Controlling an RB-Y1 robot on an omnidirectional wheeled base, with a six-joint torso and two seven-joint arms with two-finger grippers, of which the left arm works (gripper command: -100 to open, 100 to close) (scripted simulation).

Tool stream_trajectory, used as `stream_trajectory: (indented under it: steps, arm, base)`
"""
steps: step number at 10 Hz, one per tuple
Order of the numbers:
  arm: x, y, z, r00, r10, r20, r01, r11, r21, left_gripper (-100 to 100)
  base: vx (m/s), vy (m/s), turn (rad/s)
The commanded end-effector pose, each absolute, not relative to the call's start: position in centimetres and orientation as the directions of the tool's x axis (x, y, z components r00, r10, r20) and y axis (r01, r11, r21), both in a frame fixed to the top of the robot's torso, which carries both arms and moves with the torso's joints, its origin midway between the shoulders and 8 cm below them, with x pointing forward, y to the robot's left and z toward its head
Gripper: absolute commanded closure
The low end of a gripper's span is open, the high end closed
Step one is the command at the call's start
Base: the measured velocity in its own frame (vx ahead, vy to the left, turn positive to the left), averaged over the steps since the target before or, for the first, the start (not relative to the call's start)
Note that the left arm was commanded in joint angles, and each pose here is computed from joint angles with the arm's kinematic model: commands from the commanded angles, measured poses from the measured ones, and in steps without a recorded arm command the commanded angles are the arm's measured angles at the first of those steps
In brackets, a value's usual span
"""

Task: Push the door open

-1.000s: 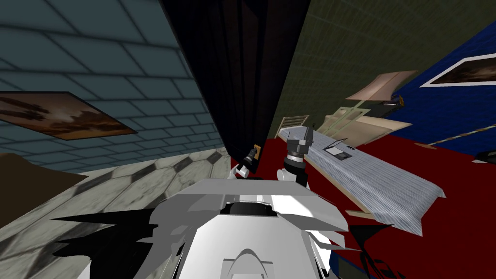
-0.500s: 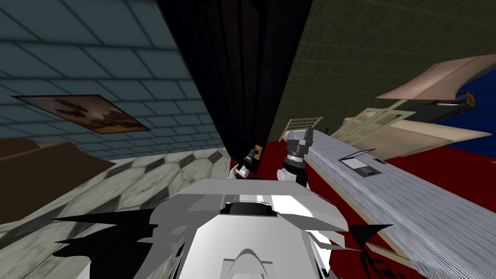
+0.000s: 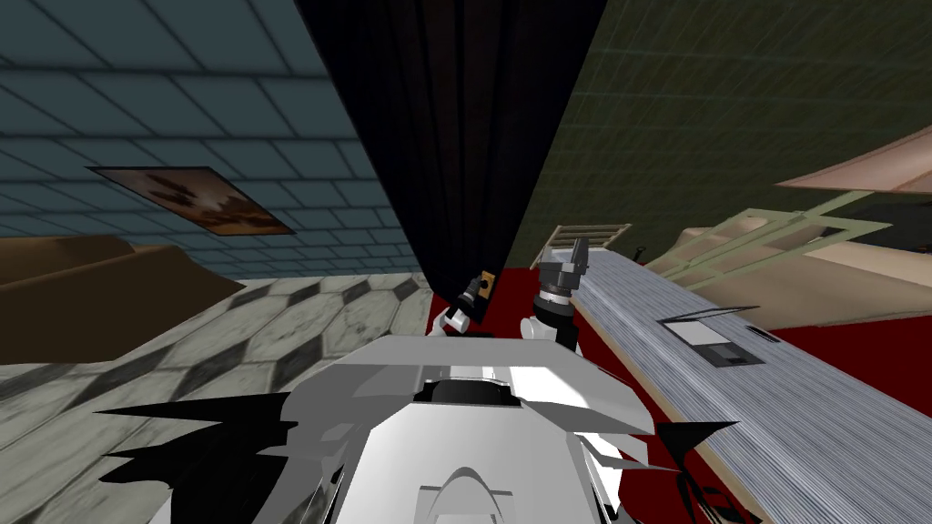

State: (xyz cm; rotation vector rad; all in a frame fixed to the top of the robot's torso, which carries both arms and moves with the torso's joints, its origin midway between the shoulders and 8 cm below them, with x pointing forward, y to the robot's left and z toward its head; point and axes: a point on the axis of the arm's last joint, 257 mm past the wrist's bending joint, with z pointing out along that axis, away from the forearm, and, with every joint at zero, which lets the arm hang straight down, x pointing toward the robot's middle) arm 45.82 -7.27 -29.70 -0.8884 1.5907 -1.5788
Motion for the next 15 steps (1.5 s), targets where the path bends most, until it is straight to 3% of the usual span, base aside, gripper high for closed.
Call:
stream_trajectory:
  steps: [1, 2, 3, 10, 15]
  arm:
    - [46.5, -5.3, -30.5, -0.490, -0.871, -0.044, 0.012, 0.044, -0.999, 100]
    - [46.9, -4.5, -30.7, -0.481, -0.875, -0.052, 0.012, 0.053, -0.999, 100]
    - [45.3, -5.7, -31.3, -0.511, -0.857, -0.064, 0.015, 0.065, -0.998, -100]
    - [39.9, -10.0, -32.1, -0.595, -0.801, -0.064, 0.006, 0.075, -0.997, -100]
    - [34.9, -16.3, -29.6, -0.663, -0.749, 0.000, 0.000, 0.000, -1.000, -100]
  base:
    - [0.087, -0.123, 0.071]
    - [0.079, -0.201, 0.090]
    - [-0.024, -0.022, 0.219]
    - [-0.065, 0.107, 0.110]
    - [-0.056, 0.103, 0.129]
